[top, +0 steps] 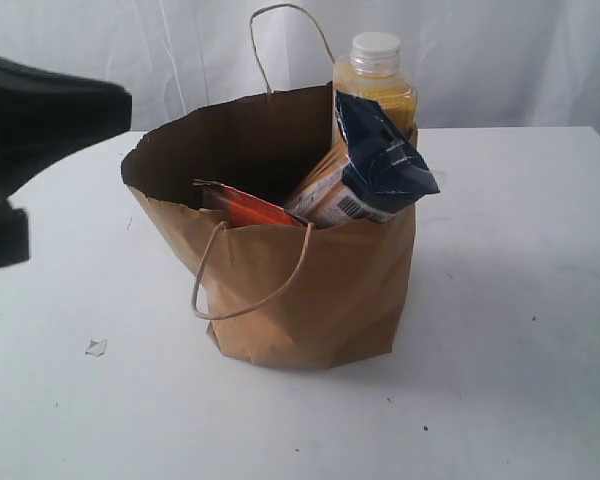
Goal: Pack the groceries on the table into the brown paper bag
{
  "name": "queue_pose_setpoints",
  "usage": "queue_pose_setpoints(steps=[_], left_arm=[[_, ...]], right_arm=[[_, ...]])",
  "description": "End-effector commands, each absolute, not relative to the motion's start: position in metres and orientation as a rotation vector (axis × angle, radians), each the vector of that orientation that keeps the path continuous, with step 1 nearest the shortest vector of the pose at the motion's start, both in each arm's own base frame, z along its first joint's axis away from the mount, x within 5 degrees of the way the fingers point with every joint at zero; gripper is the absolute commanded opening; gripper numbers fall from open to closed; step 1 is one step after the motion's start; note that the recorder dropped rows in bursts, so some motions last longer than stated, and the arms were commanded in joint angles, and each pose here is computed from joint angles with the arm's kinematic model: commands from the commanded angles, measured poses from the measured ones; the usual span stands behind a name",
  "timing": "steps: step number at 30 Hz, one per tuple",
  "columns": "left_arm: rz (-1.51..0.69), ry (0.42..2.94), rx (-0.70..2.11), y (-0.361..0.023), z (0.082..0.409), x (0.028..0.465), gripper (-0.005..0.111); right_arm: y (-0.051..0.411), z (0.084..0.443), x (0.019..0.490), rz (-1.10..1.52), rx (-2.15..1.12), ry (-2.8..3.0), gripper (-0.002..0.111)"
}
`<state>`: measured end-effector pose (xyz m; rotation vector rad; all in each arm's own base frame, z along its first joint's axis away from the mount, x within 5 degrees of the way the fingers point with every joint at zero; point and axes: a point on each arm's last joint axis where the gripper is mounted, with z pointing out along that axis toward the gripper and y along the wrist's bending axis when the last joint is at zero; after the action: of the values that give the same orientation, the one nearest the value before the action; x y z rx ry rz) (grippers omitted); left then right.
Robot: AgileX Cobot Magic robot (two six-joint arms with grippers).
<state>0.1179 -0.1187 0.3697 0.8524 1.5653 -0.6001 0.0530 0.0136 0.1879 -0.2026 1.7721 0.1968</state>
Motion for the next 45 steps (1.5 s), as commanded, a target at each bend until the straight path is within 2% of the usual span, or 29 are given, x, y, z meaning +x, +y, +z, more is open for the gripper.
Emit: queue_pose_setpoints(steps=[1, 5, 23, 34, 39, 45], left_arm=[[-0.646, 1.569, 0.817, -0.106, 0.356, 0.100, 0.000], [-0.661, 1.608, 0.851, -0.106, 0.343, 0.097, 0.000], [-0.656, 1.604, 0.850, -0.106, 0.343, 0.097, 0.000], [-0.656, 1.628, 0.859, -0.090, 0.306, 0.075, 0.000], [-0.570, 1.625, 0.862, -0.074, 0.282, 0.063, 0.000], [-0.556, 1.749, 0.661, -0.058, 0.248, 0.061, 0.000]], right_arm=[[0.013, 0.187, 0.053, 0.195, -0.197, 1.767, 0.000], [0.013, 0.187, 0.053, 0.195, -0.197, 1.767, 0.000], [0.013, 0.187, 0.053, 0.195, -0.197, 1.767, 0.000], [0.013, 0.187, 0.053, 0.206, -0.183, 1.769, 0.000], [0.013, 0.187, 0.053, 0.206, -0.183, 1.769, 0.000], [0.013, 0.187, 0.053, 0.206, -0.183, 1.769, 0.000]])
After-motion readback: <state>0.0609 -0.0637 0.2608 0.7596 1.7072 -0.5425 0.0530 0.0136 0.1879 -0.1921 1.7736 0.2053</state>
